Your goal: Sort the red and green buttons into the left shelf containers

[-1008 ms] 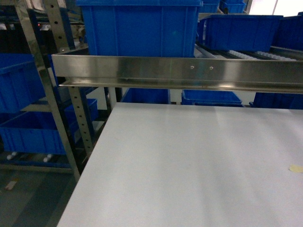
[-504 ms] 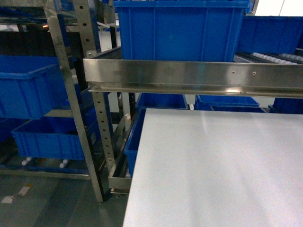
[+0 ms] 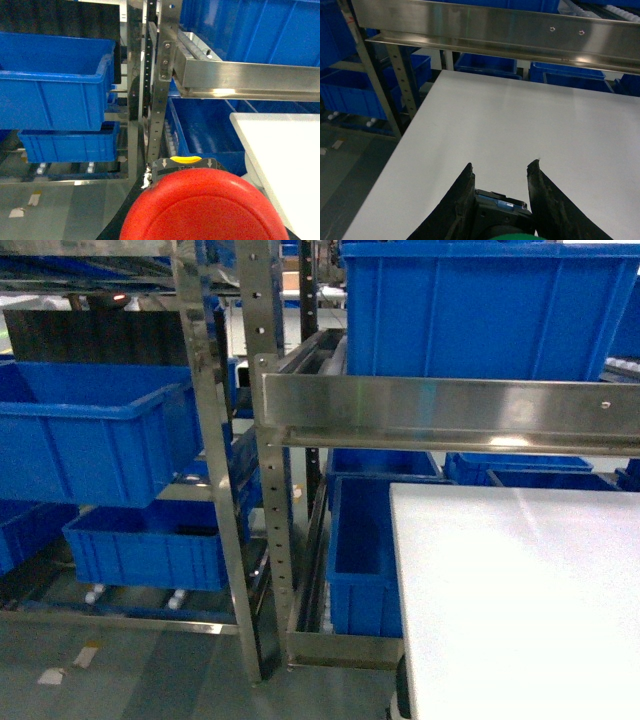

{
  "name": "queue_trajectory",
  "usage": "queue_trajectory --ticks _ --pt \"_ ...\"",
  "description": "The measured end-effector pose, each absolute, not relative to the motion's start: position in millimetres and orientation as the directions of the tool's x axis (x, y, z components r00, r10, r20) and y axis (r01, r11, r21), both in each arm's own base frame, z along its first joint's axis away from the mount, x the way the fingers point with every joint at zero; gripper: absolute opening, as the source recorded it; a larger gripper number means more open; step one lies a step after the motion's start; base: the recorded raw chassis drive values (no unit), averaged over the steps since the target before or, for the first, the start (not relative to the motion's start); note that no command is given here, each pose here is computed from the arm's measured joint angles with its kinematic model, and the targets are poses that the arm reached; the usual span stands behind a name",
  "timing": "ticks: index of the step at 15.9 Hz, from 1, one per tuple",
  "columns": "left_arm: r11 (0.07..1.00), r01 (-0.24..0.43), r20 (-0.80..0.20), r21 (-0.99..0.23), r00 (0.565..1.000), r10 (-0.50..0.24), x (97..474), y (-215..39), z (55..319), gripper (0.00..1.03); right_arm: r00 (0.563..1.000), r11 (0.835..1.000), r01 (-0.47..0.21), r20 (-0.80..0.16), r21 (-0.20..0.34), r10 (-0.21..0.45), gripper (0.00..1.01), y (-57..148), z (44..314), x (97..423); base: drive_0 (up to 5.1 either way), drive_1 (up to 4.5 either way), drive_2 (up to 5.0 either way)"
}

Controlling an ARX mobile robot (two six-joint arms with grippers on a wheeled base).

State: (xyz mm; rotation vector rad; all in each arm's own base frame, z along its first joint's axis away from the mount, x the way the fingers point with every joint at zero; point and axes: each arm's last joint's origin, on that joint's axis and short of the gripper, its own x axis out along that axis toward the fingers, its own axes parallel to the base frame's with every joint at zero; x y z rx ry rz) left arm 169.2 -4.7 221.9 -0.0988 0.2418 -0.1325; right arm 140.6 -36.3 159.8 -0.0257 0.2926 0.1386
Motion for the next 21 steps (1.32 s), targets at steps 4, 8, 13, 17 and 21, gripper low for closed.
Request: queue_trajectory --ticks 4,8,13,17,21 --pt "0.986 0.119 -0.231 -0.113 0.963 -0.142 169.1 -4.7 222.0 0.26 0.949 0.99 -0.14 -0.288 -0.006 0.132 0.29 -36.3 160.0 140.6 -4.8 3.52 1.2" --pt "0.986 0.118 -0.231 -0.113 0.962 -0.142 169.1 -4.7 222.0 0.26 0.949 0.99 -0.14 -0.288 -0.006 0.132 0.29 -36.3 160.0 140.5 -4.9 3.35 1.3" --pt "0.986 0.118 -0.232 -0.113 0.962 -0.142 169.2 -4.7 221.9 0.26 0.948 0.99 -0.14 -0.288 -0.005 0.132 0.29 -36.3 159.9 140.6 -4.9 2.47 2.5" --pt "0.986 0.118 -0.232 -0.113 0.962 -0.142 169.2 -4.7 221.9 0.26 0.949 0.99 -0.14 -0.288 -0.006 0.132 0.29 -36.3 160.0 140.6 -4.9 2.46 2.5" --pt "0.986 0.118 -0.232 -0.113 0.962 -0.142 169.1 -4.7 221.9 0.25 0.949 0.99 -0.14 -0.287 -0.006 0.132 0.29 -36.3 160.1 140.6 -4.7 3.44 1.3"
